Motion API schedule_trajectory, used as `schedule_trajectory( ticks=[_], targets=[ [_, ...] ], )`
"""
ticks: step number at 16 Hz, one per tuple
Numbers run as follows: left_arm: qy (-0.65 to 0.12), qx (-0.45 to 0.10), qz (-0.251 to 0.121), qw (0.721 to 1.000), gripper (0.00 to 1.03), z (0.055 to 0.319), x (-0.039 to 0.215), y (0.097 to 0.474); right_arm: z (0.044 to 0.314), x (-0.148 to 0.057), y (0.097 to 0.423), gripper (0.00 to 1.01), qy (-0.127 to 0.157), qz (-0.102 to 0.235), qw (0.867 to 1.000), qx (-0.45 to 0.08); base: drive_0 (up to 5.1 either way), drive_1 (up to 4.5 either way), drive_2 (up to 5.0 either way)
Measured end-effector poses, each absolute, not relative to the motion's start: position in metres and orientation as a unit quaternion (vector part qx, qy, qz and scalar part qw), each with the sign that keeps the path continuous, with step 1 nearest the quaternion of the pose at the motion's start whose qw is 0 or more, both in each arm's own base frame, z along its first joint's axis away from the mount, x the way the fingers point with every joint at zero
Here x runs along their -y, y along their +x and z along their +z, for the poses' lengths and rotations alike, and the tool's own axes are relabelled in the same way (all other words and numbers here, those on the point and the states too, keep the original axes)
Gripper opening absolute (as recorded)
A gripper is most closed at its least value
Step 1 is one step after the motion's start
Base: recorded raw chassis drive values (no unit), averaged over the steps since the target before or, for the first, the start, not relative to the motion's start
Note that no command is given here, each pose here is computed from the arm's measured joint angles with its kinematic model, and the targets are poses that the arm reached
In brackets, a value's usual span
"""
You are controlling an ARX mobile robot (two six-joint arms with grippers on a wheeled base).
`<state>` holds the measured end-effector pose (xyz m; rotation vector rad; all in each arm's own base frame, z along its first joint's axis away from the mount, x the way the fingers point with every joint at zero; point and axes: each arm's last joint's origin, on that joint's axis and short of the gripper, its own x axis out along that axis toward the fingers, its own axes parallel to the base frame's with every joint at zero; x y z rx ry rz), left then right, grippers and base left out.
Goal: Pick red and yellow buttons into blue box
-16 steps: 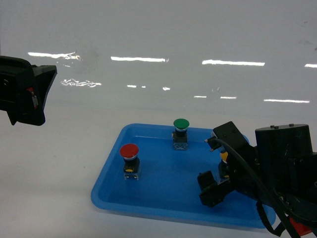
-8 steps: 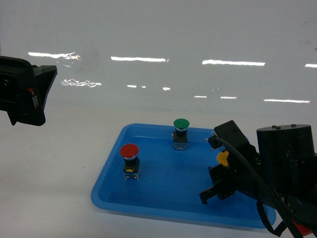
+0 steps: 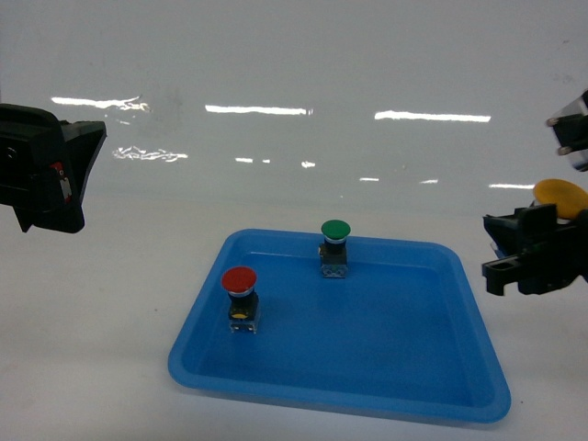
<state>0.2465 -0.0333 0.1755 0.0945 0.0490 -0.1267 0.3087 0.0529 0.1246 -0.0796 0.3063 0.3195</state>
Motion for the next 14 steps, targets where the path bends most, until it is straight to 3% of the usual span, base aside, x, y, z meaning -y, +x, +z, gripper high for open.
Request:
schedule_trajectory(
  ticks=[3,6,10,14],
  targets=[
    [0.047,-0.024,-0.063,0.997,0.98,0.176,0.033,0.247,0.143,-0.046,0.28,0.29,-0.02,0.164,0.974,-0.154,0.0,0.0,0.0],
    [0.047,-0.025,-0.063,0.997,0.98,0.175,0.033,0.247,0.169,-0.047,0.271,0.29,-0.008,0.171,0.979,-0.107,0.0,0.0,0.0],
    [0.051,-0.047,-0.092,0.993,0.98,0.167,0.049,0.278,0.168,-0.048,0.271,0.29,-0.001,0.174,0.978,-0.113,0.0,0.0,0.0],
    [0.071,-0.089,-0.107,0.988,0.98,0.137,0.068,0.3,0.168,-0.045,0.272,0.29,0.006,0.174,0.978,-0.113,0.0,0.0,0.0]
  ],
)
